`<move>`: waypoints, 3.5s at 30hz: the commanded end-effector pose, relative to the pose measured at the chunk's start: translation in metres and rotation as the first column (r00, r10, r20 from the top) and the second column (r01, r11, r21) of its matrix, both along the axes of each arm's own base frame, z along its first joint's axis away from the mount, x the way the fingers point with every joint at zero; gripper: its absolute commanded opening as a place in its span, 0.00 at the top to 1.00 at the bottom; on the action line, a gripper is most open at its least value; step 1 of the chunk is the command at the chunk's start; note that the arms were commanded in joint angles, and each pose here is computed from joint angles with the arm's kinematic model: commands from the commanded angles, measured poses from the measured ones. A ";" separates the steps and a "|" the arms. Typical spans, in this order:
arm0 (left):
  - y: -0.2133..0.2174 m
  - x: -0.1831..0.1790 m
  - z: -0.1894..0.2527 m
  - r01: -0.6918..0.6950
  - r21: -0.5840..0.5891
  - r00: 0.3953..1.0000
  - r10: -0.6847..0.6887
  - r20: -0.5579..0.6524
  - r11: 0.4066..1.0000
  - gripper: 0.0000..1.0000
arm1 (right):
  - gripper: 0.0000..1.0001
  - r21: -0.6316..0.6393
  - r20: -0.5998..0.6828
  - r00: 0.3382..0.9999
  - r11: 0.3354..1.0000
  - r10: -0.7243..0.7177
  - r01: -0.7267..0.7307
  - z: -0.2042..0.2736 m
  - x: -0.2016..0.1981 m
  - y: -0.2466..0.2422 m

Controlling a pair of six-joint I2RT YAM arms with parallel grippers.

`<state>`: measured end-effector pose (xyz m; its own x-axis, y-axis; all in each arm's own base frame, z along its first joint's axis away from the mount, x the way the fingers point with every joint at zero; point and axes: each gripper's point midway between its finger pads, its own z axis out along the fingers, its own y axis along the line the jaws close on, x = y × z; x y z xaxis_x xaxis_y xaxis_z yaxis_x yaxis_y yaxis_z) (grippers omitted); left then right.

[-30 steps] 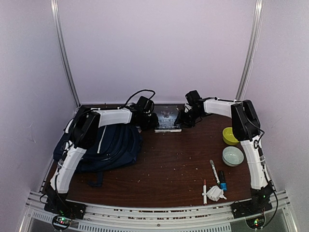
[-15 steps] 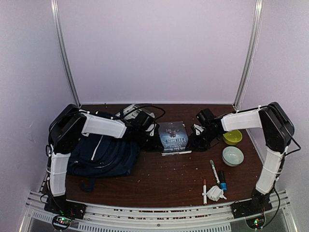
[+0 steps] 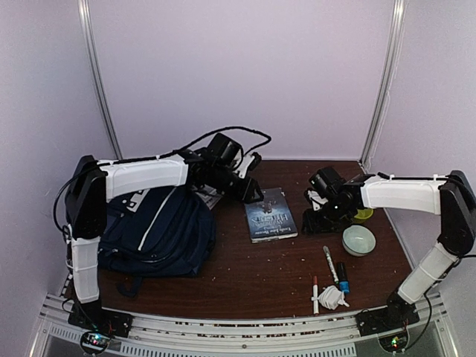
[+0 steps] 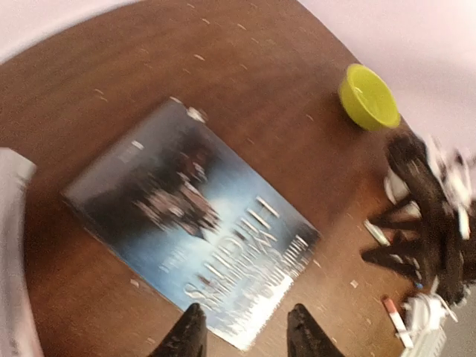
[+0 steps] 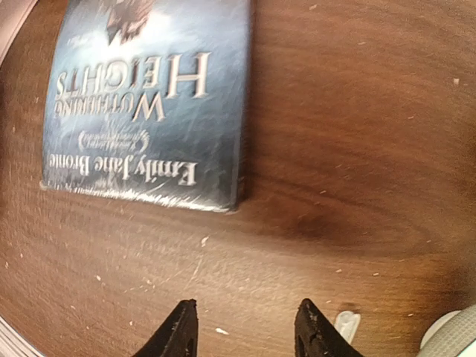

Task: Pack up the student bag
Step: Move the book to the center of the board, then rotate the book at the center of the board, then move the book to the center of the board.

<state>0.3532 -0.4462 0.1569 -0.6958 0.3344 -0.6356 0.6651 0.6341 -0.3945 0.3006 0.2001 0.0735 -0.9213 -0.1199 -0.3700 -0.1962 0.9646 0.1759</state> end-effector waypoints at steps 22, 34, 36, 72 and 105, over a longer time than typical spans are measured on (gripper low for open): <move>0.022 0.145 -0.118 -0.235 0.234 0.972 0.226 0.067 0.943 0.43 | 0.57 -0.029 -0.035 0.998 0.998 -0.061 0.060 -0.049 0.035 0.026; -0.001 0.079 -0.098 -0.054 0.144 0.998 0.059 -0.029 0.988 0.50 | 0.57 -0.051 0.020 0.990 0.989 -0.137 0.138 -0.019 0.127 -0.017; 0.000 0.071 -0.081 -0.045 0.122 0.998 0.049 -0.031 0.992 0.52 | 0.57 -0.044 0.026 0.988 0.987 -0.155 0.156 -0.013 0.138 -0.025; -0.032 0.028 -0.102 -0.002 0.025 0.983 0.007 -0.186 1.000 0.47 | 0.46 0.511 -0.095 0.992 0.851 -0.086 0.123 0.034 0.096 0.042; -0.022 -0.101 -0.108 0.302 0.019 0.905 -0.280 -0.319 0.953 0.50 | 0.44 0.287 -0.242 0.955 0.927 -0.172 0.240 -0.040 -0.079 -0.018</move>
<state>0.2699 -0.4604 0.0339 -0.7499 0.5624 -0.3484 0.6517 0.5377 -0.5349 0.2171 0.1845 0.0412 -0.9762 0.1781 -0.1237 0.0920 0.8565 0.5078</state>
